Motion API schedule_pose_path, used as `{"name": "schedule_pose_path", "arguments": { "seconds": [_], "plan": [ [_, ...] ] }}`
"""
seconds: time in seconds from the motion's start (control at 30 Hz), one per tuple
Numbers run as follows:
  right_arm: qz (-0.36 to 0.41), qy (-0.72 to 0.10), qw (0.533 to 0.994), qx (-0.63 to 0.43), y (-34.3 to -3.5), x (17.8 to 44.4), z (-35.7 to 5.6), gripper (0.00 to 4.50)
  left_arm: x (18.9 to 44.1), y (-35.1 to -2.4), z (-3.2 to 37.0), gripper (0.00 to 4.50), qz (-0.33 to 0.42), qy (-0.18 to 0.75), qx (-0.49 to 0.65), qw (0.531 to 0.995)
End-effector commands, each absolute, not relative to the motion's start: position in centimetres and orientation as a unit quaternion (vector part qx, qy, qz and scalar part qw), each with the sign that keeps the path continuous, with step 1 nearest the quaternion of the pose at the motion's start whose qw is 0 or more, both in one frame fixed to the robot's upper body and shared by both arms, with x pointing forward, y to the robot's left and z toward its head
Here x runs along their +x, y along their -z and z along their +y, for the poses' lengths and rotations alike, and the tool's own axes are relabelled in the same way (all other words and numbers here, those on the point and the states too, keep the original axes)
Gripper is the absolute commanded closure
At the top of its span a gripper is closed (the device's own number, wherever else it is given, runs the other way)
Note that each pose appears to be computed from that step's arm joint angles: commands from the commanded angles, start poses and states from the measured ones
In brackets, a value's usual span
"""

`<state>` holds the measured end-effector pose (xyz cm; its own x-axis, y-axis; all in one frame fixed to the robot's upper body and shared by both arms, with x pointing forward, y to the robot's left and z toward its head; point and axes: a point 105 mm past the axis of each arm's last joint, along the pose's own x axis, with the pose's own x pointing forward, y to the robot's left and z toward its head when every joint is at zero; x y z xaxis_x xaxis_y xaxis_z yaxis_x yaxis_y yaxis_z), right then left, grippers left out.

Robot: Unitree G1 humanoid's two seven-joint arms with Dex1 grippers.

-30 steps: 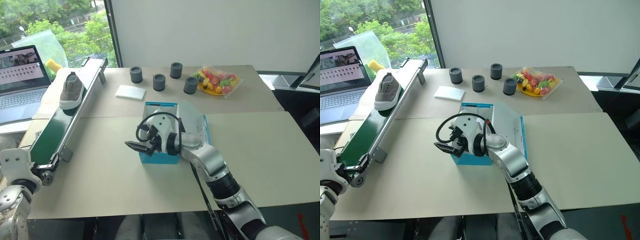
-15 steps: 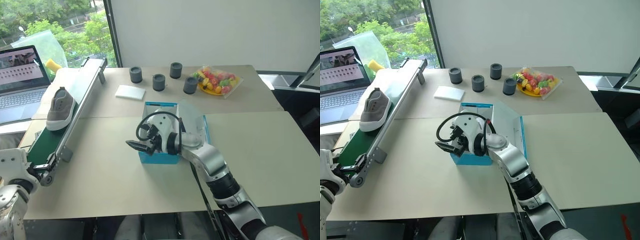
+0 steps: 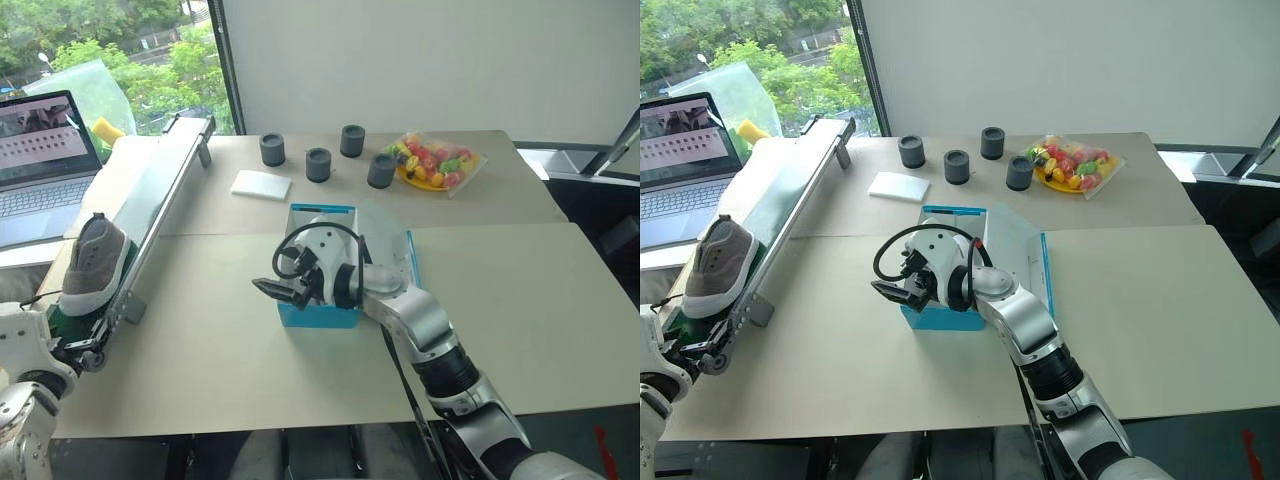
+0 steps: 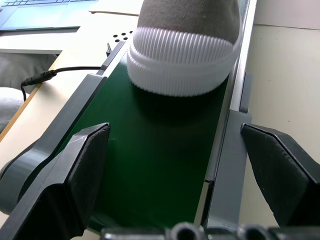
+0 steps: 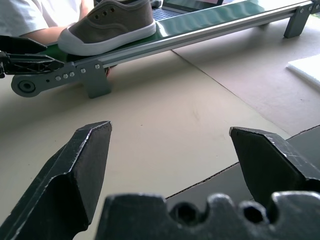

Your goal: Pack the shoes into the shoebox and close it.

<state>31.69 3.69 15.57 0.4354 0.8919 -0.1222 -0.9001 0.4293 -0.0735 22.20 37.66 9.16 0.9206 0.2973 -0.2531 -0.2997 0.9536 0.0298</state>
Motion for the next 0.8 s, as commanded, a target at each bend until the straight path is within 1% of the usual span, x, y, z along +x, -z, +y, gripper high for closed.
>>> {"name": "schedule_pose_path", "arguments": {
  "seconds": [0.03,0.33,0.37,0.4,0.43,0.53,0.6,0.8],
  "plan": [
    [0.002,-0.533,0.844,-0.059,-17.31,31.47,3.87,0.06,21.82,-9.71,38.50,0.00,0.117,-0.169,0.000,0.979],
    [0.002,-0.529,0.847,-0.057,-17.34,31.54,3.82,0.06,21.97,-9.79,38.64,0.00,0.109,-0.177,-0.002,0.978],
    [0.002,-0.528,0.847,-0.057,-17.34,31.56,3.81,0.00,22.06,-9.86,38.60,0.54,0.106,-0.177,-0.001,0.978],
    [0.003,-0.528,0.847,-0.056,-17.34,31.57,3.80,0.00,22.14,-9.93,38.57,0.74,0.104,-0.177,0.001,0.979],
    [0.003,-0.527,0.848,-0.057,-17.32,31.61,3.78,0.00,22.22,-9.95,38.56,1.08,0.103,-0.178,0.001,0.979],
    [0.004,-0.526,0.849,-0.057,-17.28,31.66,3.74,0.00,22.27,-9.86,38.55,1.74,0.103,-0.179,0.002,0.978],
    [0.004,-0.525,0.849,-0.056,-17.27,31.70,3.73,0.00,22.31,-9.71,38.51,1.95,0.106,-0.178,0.004,0.978],
    [0.004,-0.525,0.849,-0.057,-17.28,31.77,3.70,0.00,22.40,-9.64,38.44,1.95,0.105,-0.181,0.003,0.978]
  ]
}}
